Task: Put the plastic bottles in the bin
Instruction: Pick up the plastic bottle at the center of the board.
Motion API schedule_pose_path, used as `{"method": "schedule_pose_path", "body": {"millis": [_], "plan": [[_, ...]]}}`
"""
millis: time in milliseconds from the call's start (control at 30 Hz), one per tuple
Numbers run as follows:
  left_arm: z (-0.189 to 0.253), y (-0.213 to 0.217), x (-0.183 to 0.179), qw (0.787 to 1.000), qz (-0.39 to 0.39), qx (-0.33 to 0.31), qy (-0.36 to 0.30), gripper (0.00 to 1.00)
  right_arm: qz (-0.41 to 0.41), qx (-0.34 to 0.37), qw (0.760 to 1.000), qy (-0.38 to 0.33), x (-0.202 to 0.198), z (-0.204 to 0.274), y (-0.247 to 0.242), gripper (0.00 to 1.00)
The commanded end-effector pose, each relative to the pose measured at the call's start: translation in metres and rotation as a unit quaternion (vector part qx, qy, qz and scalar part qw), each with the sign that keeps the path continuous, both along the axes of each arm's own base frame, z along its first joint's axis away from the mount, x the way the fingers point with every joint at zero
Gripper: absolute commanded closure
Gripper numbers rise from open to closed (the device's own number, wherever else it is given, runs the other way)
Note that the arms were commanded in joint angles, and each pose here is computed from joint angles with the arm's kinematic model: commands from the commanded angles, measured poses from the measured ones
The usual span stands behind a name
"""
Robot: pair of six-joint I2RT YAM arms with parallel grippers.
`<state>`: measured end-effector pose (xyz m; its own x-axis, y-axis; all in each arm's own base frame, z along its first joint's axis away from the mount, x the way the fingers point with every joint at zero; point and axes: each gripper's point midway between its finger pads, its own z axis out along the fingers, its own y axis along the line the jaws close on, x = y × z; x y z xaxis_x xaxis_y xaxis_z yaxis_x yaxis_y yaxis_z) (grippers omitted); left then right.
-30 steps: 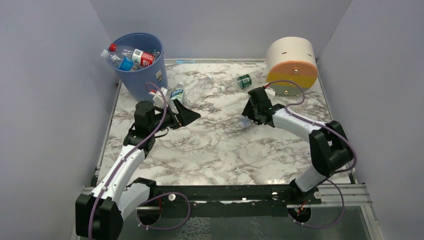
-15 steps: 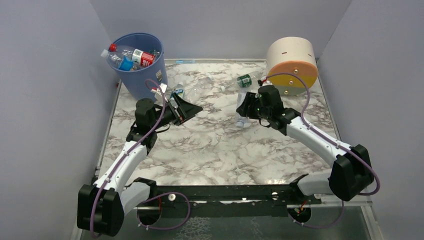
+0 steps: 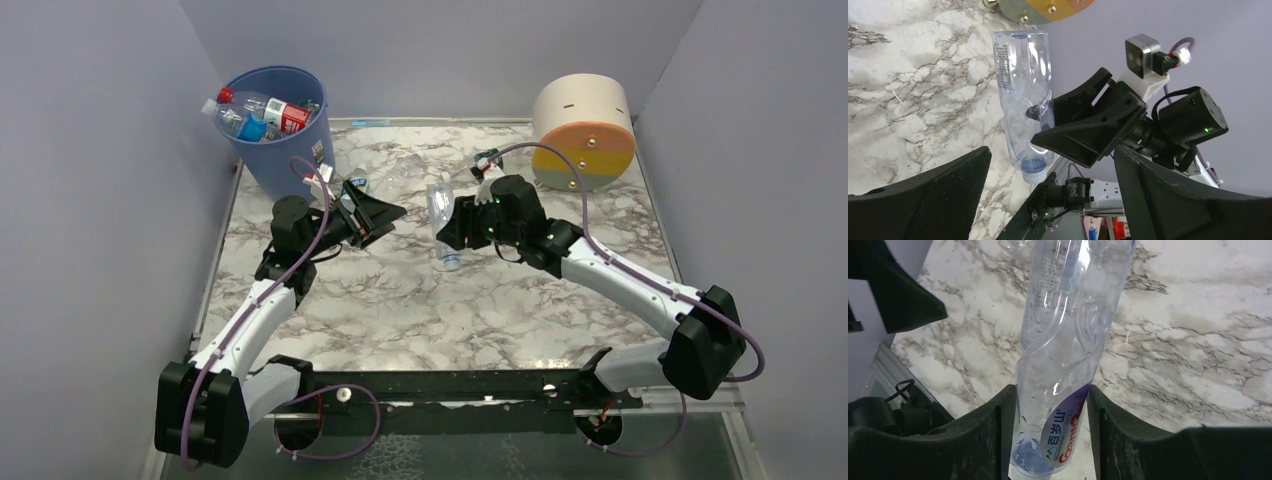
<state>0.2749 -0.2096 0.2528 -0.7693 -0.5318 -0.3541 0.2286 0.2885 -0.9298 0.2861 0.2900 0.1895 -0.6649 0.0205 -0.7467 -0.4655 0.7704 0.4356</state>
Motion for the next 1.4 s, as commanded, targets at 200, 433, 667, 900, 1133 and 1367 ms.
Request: {"method": "schedule_pose_path", "body": {"millis": [200, 433, 667, 900, 1133, 1367], "plan": [[-0.002, -0.003, -0.004, 1.0, -0.009, -0.01, -0.005, 0.01, 0.083, 0.018, 0.995, -0.058, -0.017, 0.035, 0.048, 0.49], [-0.002, -0.003, -0.003, 1.0, -0.006, -0.009, -0.008, 0.01, 0.102, 0.016, 0.993, -0.062, -0.026, 0.039, 0.066, 0.49], [-0.008, -0.003, -0.001, 1.0, -0.005, -0.001, -0.008, 0.01, 0.119, 0.022, 0.991, -0.063, -0.034, 0.045, 0.081, 0.49], [-0.012, -0.002, 0.002, 1.0, 0.002, 0.004, -0.008, 0.02, 0.132, 0.022, 0.989, -0.062, -0.041, 0.047, 0.092, 0.49], [-0.013, -0.001, 0.003, 1.0, 0.005, 0.009, -0.012, 0.19, 0.132, 0.017, 0.989, -0.062, -0.042, 0.047, 0.094, 0.49], [-0.017, 0.002, 0.008, 0.999, 0.017, 0.036, -0.012, 0.32, 0.13, 0.017, 0.989, -0.064, -0.043, 0.05, 0.092, 0.47]]}}
